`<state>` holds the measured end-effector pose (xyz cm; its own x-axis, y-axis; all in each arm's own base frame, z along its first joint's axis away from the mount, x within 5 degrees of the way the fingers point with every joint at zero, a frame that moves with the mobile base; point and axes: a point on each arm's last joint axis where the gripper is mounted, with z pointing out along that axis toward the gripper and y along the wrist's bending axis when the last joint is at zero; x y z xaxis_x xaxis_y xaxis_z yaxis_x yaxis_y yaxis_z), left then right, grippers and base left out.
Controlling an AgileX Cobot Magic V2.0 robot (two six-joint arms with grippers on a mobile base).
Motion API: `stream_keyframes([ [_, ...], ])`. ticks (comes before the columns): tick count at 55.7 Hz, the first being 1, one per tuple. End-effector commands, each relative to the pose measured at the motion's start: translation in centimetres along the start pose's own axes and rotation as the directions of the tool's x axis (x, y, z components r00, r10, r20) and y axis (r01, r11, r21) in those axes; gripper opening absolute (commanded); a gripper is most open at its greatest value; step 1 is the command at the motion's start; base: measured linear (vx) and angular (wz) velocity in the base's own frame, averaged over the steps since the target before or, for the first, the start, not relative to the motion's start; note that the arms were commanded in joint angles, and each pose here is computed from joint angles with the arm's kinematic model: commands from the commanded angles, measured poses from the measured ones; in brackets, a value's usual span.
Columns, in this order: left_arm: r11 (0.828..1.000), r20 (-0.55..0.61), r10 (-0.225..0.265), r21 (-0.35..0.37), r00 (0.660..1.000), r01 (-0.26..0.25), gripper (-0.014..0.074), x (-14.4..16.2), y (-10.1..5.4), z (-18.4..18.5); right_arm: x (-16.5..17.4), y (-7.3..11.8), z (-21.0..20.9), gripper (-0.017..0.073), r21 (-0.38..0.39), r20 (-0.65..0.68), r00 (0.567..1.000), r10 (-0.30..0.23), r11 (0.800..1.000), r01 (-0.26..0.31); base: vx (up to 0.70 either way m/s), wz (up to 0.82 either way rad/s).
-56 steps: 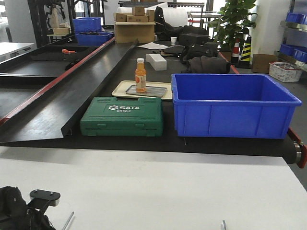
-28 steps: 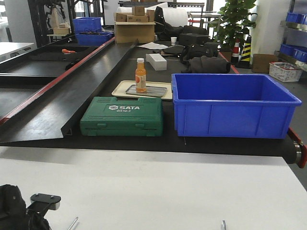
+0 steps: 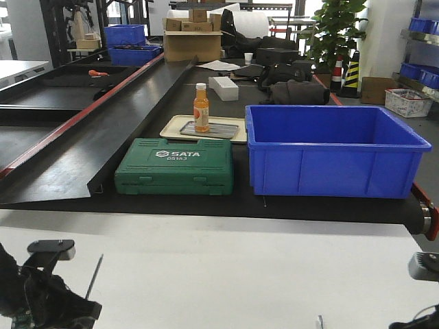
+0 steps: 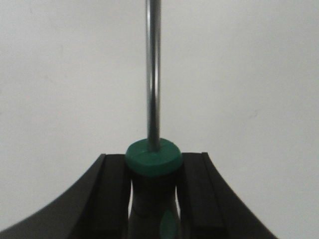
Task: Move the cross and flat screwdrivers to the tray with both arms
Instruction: 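Lower the right gripper onto the flat-head screwdriver handle and close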
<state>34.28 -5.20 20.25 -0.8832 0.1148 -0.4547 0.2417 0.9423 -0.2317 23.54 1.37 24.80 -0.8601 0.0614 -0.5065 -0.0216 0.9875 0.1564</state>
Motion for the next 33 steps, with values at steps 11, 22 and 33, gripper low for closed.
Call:
stream_keyframes([
  [11,0.999,0.257,-0.027,0.03,0.966,0.02,-0.0001,-2.2,-2.2,-6.5,-4.3,3.7,4.5,0.0522,-0.061,-0.041,0.998,-0.047,0.997,0.044,0.0,0.0],
  [22,1.0,0.306,-0.013,0.029,0.952,0.004,-0.0001,-2.3,-2.8,-8.4,-4.5,5.1,9.4,0.0522,0.009,-0.153,0.985,0.074,0.997,-0.073,0.0,0.0],
  [33,0.999,0.324,-0.02,0.039,0.946,0.008,-0.0001,-2.3,-3.0,-9.0,-4.4,4.8,12.5,0.0522,0.044,-0.202,0.976,0.082,0.996,-0.074,0.0,0.0],
])
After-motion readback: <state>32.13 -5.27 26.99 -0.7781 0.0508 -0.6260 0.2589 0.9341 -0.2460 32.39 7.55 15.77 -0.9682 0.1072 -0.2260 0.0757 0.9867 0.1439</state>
